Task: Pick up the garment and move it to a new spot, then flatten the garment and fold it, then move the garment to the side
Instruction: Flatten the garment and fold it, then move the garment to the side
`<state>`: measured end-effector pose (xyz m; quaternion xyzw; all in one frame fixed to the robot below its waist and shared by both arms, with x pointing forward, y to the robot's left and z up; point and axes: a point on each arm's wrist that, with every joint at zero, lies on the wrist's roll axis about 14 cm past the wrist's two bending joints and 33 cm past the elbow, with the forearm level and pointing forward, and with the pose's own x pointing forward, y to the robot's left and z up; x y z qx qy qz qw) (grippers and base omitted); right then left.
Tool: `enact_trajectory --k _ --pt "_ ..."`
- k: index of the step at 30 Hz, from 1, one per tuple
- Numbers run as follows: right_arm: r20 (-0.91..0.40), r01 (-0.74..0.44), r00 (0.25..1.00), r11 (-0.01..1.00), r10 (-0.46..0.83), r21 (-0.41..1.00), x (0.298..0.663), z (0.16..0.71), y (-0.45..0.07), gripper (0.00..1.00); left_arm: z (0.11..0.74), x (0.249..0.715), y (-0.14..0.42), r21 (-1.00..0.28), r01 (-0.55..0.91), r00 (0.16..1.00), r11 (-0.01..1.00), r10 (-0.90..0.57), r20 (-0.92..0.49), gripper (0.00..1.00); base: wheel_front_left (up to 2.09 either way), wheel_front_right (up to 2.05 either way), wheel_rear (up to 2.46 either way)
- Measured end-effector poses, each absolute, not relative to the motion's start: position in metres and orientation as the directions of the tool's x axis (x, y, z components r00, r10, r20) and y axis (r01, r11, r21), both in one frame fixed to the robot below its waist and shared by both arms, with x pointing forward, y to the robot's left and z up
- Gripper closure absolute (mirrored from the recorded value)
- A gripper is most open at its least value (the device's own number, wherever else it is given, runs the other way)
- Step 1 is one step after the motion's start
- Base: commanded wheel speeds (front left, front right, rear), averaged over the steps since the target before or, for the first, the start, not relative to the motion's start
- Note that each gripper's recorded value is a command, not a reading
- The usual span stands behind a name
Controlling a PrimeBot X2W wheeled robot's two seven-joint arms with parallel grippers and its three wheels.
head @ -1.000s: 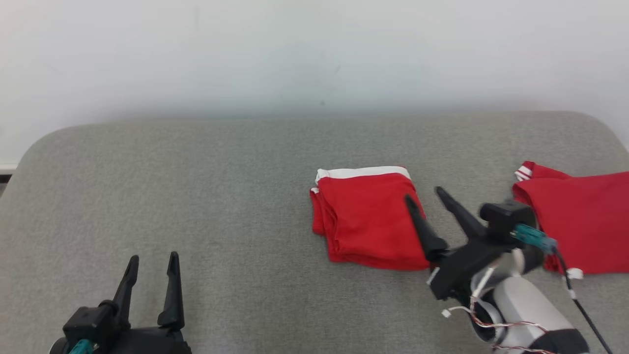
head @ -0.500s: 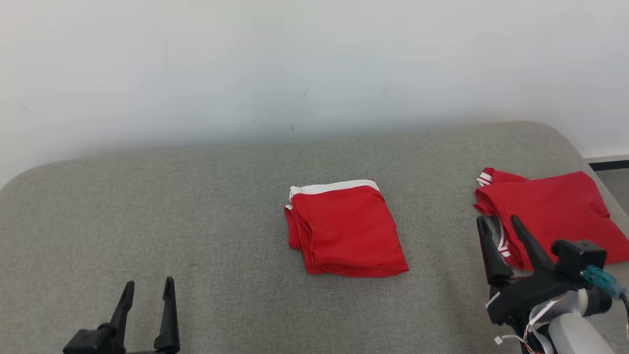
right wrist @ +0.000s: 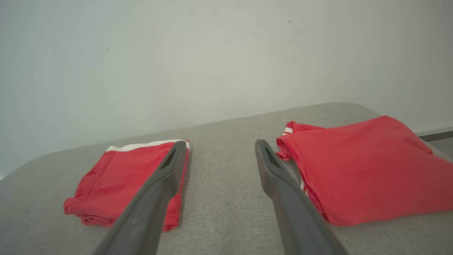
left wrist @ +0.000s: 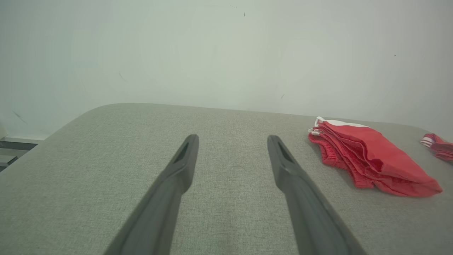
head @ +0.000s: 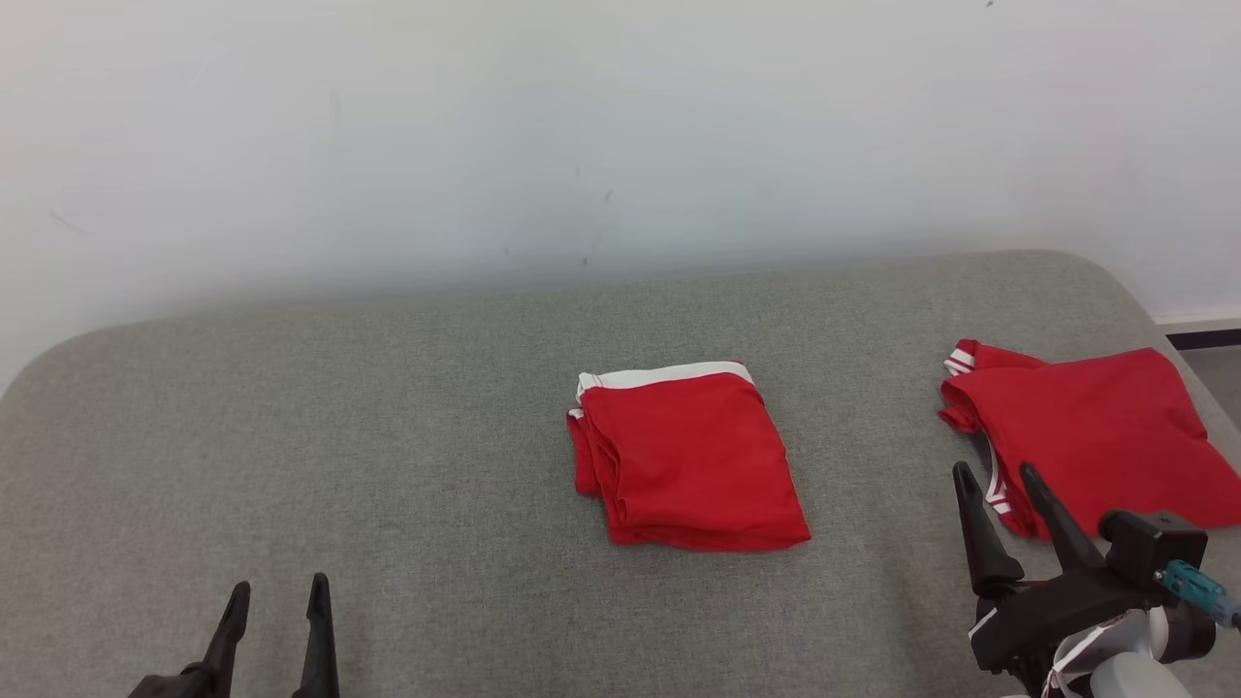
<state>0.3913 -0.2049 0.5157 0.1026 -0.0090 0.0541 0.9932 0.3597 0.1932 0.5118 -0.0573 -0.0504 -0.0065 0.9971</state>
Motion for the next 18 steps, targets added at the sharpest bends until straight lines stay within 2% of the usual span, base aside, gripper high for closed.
enact_trajectory --k 18 --pt "0.013 -0.097 0.995 0.969 0.096 0.229 0.3928 0.5087 -0.2024 0.00 0.5057 0.3567 0.1988 -0.117 0.000 0.996 0.993 0.010 0.084 0.00 0.00 0.00 0.00"
